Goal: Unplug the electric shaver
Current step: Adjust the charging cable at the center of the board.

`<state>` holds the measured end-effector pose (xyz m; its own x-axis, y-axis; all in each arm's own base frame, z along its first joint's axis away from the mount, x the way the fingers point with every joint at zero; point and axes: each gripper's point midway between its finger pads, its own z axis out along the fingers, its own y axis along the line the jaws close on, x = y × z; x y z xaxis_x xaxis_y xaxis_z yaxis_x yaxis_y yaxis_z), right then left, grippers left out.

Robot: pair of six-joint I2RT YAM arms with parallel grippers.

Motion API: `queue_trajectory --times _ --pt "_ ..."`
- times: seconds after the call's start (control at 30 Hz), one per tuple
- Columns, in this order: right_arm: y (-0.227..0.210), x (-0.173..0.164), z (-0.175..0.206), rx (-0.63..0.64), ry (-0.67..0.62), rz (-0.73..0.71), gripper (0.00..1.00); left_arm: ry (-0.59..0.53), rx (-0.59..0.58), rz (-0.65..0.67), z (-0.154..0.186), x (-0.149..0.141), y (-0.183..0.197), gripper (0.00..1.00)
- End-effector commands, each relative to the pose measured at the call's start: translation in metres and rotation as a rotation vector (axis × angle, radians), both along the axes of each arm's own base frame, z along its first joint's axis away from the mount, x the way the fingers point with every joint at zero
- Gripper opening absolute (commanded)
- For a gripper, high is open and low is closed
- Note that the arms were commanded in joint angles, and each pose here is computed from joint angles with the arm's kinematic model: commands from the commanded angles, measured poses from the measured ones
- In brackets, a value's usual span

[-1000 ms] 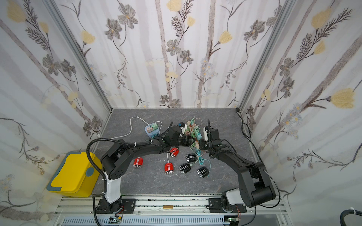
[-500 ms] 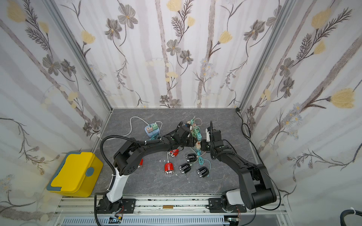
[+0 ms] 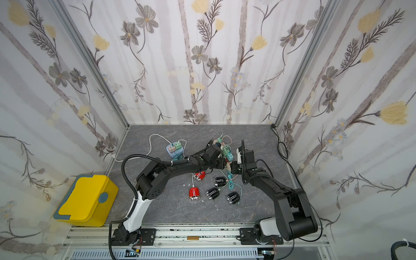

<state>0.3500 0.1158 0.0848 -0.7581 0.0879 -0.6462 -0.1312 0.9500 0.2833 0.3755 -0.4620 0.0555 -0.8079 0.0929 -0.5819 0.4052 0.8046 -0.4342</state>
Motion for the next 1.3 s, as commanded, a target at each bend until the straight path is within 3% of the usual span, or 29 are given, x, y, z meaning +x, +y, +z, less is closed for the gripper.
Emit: queue_trajectory --times 0.0,0.2,0.37,0.47,0.7,0.8,1.13,1.27 --pt "0.002 0.004 0.004 0.016 -0.023 -0.005 0.42 0.031 0.042 -0.022 -0.013 -0.006 0.001 0.43" --pt "0.000 0.004 0.007 0.013 -0.029 -0.010 0.42 0.045 0.085 -0.020 -0.026 -0.006 0.002 0.34" --pt "-0.003 0.005 0.007 0.010 -0.027 -0.020 0.42 0.043 0.071 -0.024 -0.019 -0.006 0.000 0.11" --pt "-0.007 0.007 0.006 0.006 -0.024 -0.033 0.42 0.025 0.039 -0.022 -0.002 -0.005 0.002 0.04" --pt "-0.012 0.008 -0.002 0.009 0.004 -0.051 0.42 -0.007 -0.077 -0.012 0.053 0.001 0.017 0.00" --pt "-0.010 0.008 -0.006 0.015 0.013 -0.041 0.42 -0.013 -0.076 -0.017 0.064 0.000 0.027 0.00" --pt "-0.006 0.007 -0.013 0.024 0.035 -0.028 0.45 -0.016 -0.013 0.031 0.066 0.006 0.078 0.02" --pt "-0.007 0.008 -0.010 0.022 0.027 -0.032 0.46 -0.029 0.080 0.077 0.055 0.017 0.105 0.03"
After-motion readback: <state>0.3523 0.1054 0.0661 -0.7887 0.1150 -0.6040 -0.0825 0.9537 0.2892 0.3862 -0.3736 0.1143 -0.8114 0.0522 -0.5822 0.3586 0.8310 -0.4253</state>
